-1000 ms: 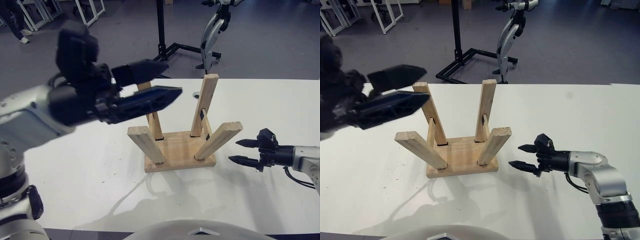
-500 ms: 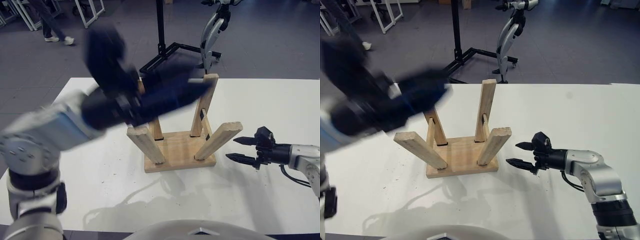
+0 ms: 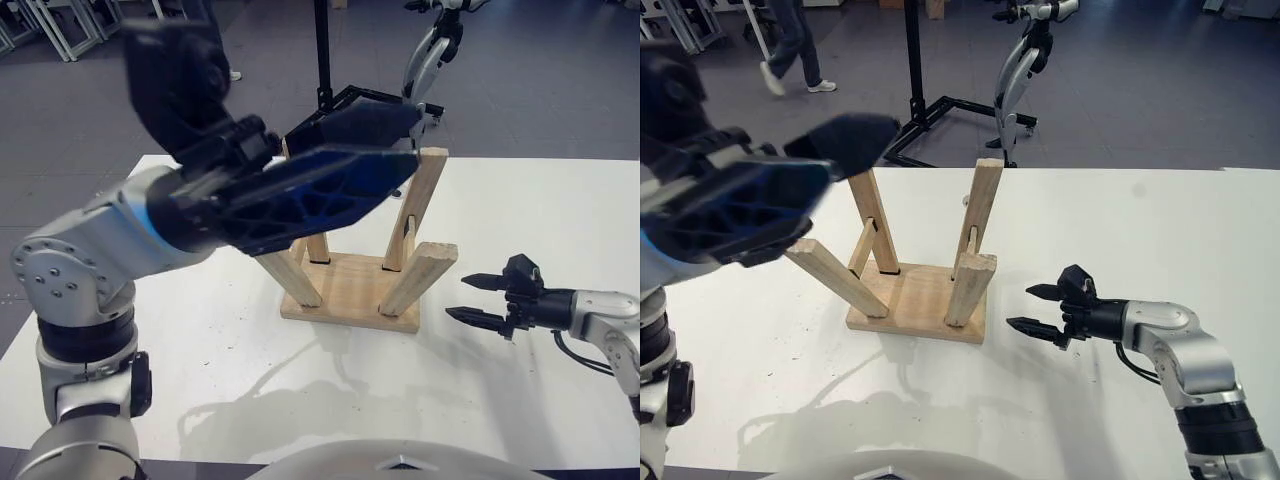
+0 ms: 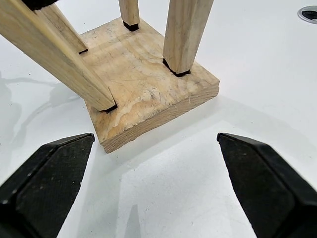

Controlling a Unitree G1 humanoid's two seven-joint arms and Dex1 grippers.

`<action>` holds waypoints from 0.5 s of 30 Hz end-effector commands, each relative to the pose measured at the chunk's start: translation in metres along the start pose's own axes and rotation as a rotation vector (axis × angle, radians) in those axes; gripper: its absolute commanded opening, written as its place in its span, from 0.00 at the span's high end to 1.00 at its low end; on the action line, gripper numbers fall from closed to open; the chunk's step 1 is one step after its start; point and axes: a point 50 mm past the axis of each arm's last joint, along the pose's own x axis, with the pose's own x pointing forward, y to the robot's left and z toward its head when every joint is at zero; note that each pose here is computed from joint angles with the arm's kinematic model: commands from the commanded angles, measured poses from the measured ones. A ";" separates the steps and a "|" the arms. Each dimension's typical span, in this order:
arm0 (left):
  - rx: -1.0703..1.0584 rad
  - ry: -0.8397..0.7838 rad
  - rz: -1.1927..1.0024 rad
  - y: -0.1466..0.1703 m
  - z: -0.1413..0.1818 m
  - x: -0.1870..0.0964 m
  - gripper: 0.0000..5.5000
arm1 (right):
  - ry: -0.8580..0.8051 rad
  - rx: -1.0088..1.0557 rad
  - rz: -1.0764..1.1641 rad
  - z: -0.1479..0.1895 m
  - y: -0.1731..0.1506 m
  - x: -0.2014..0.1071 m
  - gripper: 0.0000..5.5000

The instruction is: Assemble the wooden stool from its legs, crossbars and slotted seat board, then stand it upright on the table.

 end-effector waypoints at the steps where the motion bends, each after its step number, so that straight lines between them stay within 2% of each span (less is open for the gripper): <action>1: 0.200 -0.051 0.149 0.004 0.061 0.003 0.31 | -0.012 -0.010 -0.014 0.001 0.000 0.001 0.17; 3: 0.347 -0.038 0.513 0.044 0.079 -0.009 0.31 | -0.020 -0.013 -0.020 0.001 0.000 0.005 0.17; 5: 0.398 0.019 0.730 0.078 0.076 -0.023 0.31 | -0.034 -0.024 -0.041 0.004 -0.001 0.008 0.17; 11: 0.269 0.150 0.842 0.161 0.015 -0.043 0.31 | -0.044 -0.049 -0.080 0.009 0.003 0.026 0.17; 15: 0.289 0.175 0.934 0.194 0.009 -0.054 0.31 | -0.039 -0.041 -0.061 0.008 0.011 0.036 0.17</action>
